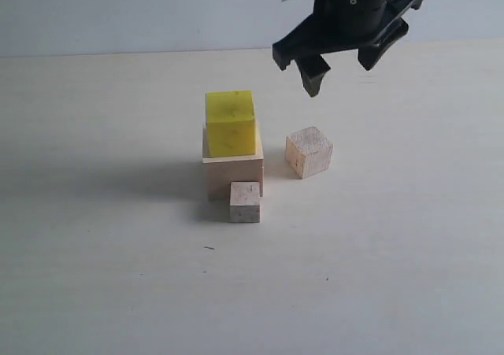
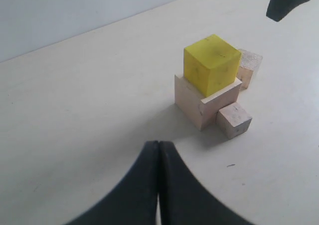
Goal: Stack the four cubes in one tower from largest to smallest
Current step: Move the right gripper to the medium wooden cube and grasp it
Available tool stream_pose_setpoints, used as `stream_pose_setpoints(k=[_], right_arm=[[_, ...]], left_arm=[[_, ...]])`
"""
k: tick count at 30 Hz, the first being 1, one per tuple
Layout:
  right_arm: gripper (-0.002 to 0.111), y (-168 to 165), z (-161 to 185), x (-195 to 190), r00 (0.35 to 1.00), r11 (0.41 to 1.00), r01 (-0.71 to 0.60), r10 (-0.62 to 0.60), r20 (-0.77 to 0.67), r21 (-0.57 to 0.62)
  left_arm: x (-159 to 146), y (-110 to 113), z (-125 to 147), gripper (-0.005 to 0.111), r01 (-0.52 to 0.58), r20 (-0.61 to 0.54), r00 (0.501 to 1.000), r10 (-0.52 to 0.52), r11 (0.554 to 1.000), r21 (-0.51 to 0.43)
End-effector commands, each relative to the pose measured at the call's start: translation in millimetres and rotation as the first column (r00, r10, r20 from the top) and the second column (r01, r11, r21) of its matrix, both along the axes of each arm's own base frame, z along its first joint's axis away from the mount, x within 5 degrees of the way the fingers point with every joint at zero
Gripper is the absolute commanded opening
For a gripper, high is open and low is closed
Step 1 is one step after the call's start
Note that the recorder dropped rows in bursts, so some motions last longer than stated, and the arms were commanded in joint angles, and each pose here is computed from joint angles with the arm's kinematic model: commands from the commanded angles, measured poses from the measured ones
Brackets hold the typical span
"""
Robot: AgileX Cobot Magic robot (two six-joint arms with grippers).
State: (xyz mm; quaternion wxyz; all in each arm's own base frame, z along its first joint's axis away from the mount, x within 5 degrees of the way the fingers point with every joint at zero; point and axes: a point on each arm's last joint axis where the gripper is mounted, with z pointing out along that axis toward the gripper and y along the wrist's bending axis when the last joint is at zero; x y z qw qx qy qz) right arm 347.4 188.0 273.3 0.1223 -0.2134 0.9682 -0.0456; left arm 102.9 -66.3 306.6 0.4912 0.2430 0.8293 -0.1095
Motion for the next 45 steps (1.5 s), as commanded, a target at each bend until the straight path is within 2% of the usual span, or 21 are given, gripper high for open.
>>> stream_pose_setpoints(k=[1,13,19,24,28,31,45], right_arm=[[0.072,-2.0,-27.7,2.6,0.999,0.997,-0.043,0.044,-0.013,0.057],[0.072,6.7,-74.3,15.9,0.995,0.997,-0.075,0.078,-0.068,0.035],[0.072,9.5,-84.8,20.3,0.994,0.995,-0.088,0.091,-0.065,0.051],[0.072,-0.9,-93.4,28.1,0.994,0.995,-0.046,0.055,-0.095,0.093],[0.072,-11.8,-98.5,34.9,0.988,0.977,0.016,0.017,-0.154,0.211],[0.072,-15.5,-97.8,38.2,0.985,0.956,0.014,0.037,-0.169,0.294],[0.072,-17.5,-108.9,44.0,0.987,0.958,0.003,0.042,-0.152,0.285]], left_arm=[[-0.6,1.2,-0.8,0.000,-0.004,0.004,1.000,0.004,1.000,0.004],[-0.1,1.6,-1.3,0.000,-0.004,0.012,1.000,0.004,1.000,0.015],[-0.1,1.7,-1.5,0.000,-0.004,0.013,1.000,0.004,1.000,0.017],[0.0,1.9,-1.4,0.000,-0.004,0.016,1.000,0.004,1.000,0.020],[0.0,1.9,-1.4,0.000,-0.004,0.016,1.000,0.004,1.000,0.020],[0.2,2.1,-1.3,0.000,-0.004,0.020,1.000,0.004,1.000,0.025],[0.4,2.1,-1.1,0.000,-0.004,0.023,1.000,0.003,1.000,0.027]])
